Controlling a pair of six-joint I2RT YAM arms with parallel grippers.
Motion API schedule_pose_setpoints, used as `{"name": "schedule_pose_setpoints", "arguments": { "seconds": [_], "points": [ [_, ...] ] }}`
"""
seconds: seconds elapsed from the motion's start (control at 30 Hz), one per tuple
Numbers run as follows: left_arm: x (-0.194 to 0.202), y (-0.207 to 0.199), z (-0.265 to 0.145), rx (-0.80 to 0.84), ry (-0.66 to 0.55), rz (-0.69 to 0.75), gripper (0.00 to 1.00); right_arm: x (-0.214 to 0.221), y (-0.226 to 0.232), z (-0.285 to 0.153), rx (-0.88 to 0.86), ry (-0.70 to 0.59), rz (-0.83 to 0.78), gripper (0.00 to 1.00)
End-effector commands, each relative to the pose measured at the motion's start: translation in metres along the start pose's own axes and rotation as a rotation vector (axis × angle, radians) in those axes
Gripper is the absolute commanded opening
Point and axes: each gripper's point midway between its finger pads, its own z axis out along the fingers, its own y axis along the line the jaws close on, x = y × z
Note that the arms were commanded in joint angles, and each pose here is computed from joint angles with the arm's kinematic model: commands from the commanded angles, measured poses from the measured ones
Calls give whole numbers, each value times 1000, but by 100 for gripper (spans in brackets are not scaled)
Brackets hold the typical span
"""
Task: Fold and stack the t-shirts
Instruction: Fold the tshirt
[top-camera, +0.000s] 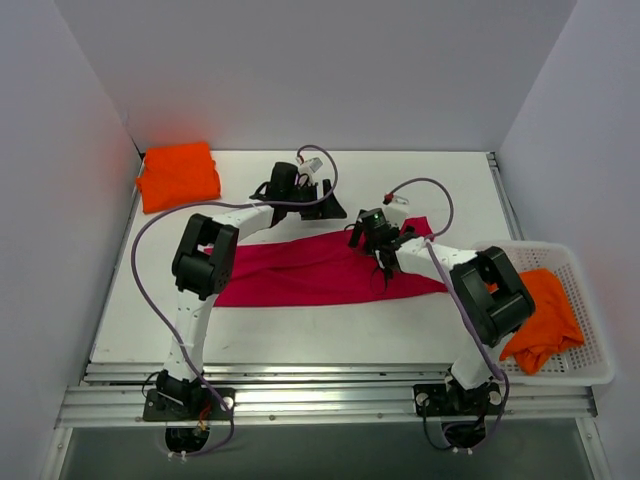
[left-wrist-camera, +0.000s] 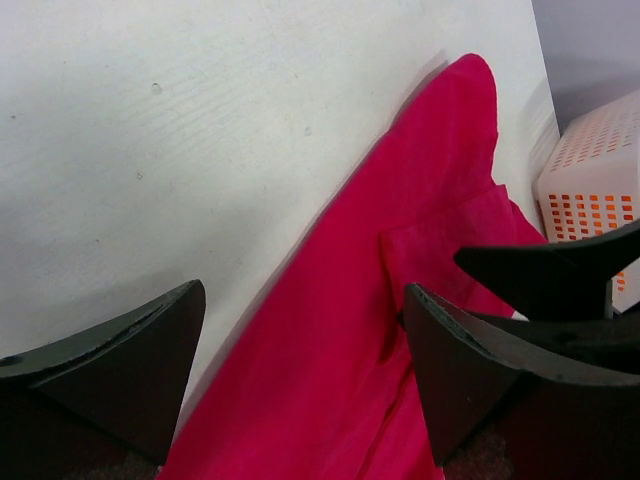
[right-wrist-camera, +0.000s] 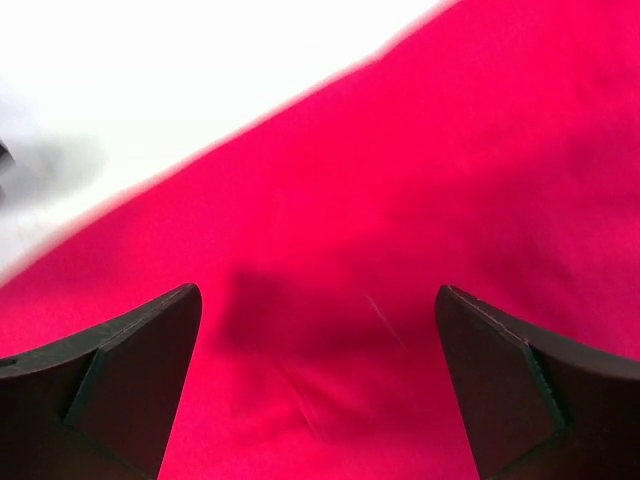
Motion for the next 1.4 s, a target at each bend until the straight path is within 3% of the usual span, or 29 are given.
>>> {"name": "schedule_pose_setpoints", "arguments": {
  "seconds": [0.0,0.4,0.7,0.8,0.9,0.93,1.03,1.23,1.37],
  "points": [
    [-12,-2,-5,31,-38,35,89,-39,15,15,20,-85,8,98],
    [-19,15,-13,35,-59,4,88,-36,13,39,26,-36,14,92],
    [-16,21,-9,42,-55,-11,88,1,2,50,22,27,14,75],
    [-16,23,-9,40,-55,-13,87,9,-1,51,24,39,15,64],
    [-15,25,-8,42,-54,-16,87,11,-5,50,34,36,12,49],
    [-14,26,-7,41,-53,-19,87,10,-6,50,38,34,11,38],
    [-13,27,-6,42,-50,-23,87,10,-8,50,45,32,13,24],
    [-13,27,-6,43,-50,-23,86,10,-10,49,56,31,10,9],
    [-14,27,-6,43,-52,-23,86,7,-11,42,74,22,-1,6]
  ]
}}
